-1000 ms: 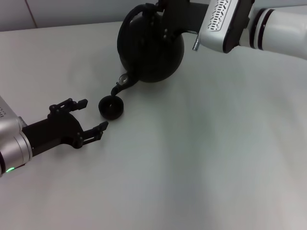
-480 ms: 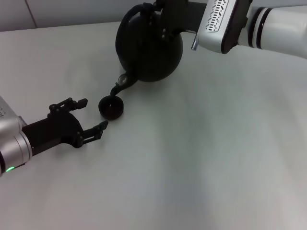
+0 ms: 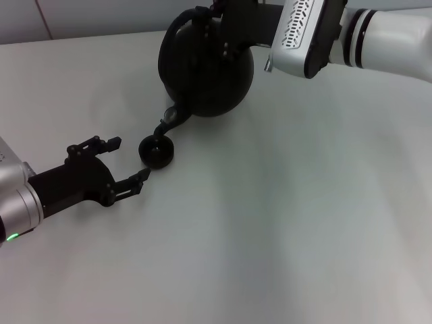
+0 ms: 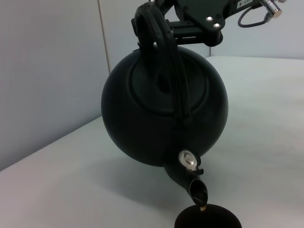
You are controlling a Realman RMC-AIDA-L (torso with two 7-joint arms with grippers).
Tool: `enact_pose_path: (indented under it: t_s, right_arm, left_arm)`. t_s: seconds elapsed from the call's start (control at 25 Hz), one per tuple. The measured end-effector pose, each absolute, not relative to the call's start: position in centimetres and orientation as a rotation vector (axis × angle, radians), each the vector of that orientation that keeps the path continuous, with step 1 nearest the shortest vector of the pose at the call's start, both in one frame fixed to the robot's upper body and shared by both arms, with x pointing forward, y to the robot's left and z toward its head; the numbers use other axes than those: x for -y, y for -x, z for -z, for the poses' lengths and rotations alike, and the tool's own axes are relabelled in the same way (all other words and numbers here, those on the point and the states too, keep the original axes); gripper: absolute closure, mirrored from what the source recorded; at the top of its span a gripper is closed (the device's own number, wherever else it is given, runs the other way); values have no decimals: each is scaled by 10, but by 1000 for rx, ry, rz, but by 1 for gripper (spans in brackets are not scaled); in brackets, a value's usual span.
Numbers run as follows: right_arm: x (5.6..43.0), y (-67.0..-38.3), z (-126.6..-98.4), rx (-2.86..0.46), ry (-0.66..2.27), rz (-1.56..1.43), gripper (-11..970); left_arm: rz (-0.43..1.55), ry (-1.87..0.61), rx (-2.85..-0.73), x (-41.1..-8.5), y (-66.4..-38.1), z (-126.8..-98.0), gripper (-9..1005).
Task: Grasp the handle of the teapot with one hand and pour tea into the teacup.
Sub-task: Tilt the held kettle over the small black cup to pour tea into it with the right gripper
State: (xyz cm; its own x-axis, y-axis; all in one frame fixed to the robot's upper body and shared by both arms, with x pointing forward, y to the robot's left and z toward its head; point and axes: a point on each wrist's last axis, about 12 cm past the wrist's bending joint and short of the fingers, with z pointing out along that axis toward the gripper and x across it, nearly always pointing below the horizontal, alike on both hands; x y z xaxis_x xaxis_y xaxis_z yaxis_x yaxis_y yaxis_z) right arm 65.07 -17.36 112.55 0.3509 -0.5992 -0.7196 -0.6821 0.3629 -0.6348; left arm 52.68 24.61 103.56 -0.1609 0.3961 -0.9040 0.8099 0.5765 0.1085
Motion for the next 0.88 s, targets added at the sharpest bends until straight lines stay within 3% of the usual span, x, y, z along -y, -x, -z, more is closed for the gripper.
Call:
enact_pose_path:
  t_s: [0.6,0.88]
  right_arm:
    - [184,-650,-1127,-1424,1119,-205,871]
    - [219,-639,-1125,-1475,756,-350,872]
  left_arm:
    - [501,-987,-1781,-248,-524,-1034,203]
    - [510,-985,-1782,-248,-521,-1033,203]
